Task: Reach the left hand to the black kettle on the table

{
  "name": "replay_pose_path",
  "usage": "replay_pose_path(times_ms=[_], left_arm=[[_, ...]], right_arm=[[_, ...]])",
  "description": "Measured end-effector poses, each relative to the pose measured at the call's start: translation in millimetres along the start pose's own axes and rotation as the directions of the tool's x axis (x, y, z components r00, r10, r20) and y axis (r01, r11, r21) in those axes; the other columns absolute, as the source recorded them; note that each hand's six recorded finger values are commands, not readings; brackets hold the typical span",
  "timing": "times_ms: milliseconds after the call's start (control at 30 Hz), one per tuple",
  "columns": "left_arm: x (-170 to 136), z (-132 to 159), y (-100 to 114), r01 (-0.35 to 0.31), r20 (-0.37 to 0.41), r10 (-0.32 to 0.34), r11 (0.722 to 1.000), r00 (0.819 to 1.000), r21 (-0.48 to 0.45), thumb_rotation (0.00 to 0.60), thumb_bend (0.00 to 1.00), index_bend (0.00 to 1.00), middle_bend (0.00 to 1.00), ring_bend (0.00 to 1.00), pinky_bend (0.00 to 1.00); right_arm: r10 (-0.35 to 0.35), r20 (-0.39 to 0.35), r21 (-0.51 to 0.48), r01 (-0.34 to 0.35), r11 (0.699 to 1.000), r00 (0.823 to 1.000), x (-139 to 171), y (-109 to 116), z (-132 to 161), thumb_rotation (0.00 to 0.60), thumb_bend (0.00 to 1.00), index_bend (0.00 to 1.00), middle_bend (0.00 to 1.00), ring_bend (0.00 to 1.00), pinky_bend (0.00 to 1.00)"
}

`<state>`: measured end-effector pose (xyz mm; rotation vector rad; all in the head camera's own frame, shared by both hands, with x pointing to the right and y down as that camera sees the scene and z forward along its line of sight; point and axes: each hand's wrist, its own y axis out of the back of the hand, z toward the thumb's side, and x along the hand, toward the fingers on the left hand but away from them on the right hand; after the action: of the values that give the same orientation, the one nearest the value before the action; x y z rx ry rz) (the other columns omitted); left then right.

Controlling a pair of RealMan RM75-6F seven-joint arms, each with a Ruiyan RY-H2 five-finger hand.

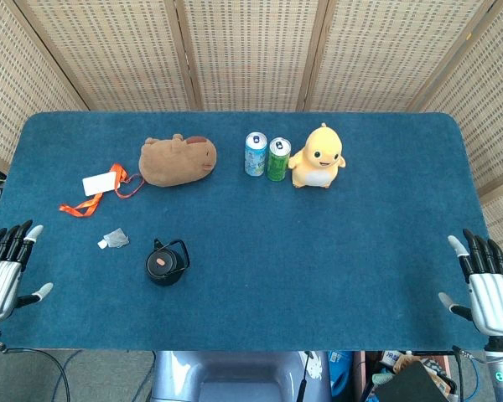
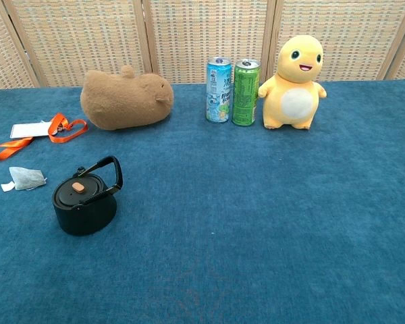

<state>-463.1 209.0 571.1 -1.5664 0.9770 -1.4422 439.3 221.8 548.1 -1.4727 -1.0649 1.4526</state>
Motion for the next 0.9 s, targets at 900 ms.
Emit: replay_pose_path(times_ms=[900], left_arm=[[60.0,79.0,-21.1,0.148,0.326,-0.183,0.981,0.928,0.129,0.600,0.20,0.31,0.00,0.00,0.00]], right_arm=[[0.018,0.042,0.001,-0.018,1.000,0.999,-9.1,-5.2,-9.1,0.600,0.00,0.00,0.00,0.00,0.00]])
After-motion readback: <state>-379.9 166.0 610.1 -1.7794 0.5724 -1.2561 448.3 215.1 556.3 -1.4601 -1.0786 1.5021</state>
